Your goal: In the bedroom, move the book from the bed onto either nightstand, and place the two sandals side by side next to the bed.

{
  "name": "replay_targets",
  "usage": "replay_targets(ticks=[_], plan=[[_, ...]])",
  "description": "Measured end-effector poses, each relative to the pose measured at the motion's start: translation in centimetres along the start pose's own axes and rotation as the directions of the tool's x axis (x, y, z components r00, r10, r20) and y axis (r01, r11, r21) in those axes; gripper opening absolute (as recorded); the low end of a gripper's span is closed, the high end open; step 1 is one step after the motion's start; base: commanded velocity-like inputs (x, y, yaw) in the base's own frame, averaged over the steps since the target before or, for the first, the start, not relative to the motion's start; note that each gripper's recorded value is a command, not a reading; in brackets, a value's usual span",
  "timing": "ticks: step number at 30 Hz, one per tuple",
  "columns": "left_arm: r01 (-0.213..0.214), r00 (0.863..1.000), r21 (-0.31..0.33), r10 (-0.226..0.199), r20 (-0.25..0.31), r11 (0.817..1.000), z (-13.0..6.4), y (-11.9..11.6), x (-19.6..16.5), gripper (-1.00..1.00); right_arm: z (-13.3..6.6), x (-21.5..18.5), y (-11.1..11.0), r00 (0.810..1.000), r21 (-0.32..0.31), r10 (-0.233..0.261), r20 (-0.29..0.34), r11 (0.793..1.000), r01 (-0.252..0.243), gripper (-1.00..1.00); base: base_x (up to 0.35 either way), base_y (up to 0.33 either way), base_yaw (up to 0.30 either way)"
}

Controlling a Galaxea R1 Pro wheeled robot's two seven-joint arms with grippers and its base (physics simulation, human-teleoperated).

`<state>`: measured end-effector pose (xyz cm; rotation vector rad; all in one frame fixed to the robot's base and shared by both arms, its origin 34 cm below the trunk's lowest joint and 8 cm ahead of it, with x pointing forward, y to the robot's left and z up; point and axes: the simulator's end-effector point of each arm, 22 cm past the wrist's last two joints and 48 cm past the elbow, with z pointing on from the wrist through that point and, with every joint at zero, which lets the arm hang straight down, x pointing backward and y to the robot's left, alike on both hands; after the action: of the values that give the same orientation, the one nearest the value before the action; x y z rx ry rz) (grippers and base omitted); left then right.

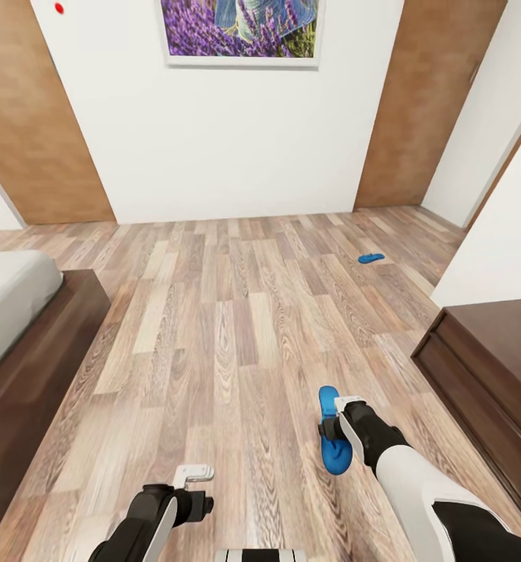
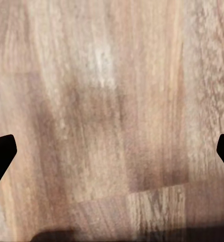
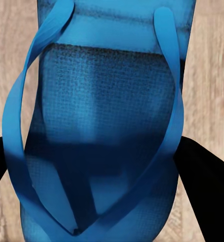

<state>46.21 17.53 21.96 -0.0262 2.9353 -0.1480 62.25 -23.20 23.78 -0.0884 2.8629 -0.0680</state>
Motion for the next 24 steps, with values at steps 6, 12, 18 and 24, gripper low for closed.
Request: replay_targets(ticks=[6, 12, 18, 24], plan=[[-0.002, 1.000, 0.000, 0.002, 0.013, 1.000, -0.4, -0.1, -0.5, 1.00, -0.4, -0.4, -0.1, 1.000, 0.001, 0.001, 0.010, 1.000, -0.001, -1.00, 0.000, 0.000, 0.000], [-0.003, 1.000, 0.001, 0.003, 0.023, 1.000, -0.7, -0.1, -0.8, 1.00, -0.8, -0.8, -0.2, 1.000, 0.003, 0.001, 0.020, 1.000, -0.001, -1.00, 0.000, 0.000, 0.000], [-0.004, 0.999, 0.001, 0.004, 0.032, 1.000, -0.9, -0.2, -1.1, 1.00, -1.3, -1.2, -0.2, 1.000, 0.003, 0.002, 0.029, 1.000, -0.002, -1.00, 0.000, 0.000, 0.000], [-0.006, 0.999, 0.001, 0.006, 0.041, 1.000, -1.2, -0.2, -1.4, 1.00, -1.7, -1.5, -0.2, 0.999, 0.003, 0.002, 0.039, 1.000, -0.002, -1.00, 0.000, 0.000, 0.000]])
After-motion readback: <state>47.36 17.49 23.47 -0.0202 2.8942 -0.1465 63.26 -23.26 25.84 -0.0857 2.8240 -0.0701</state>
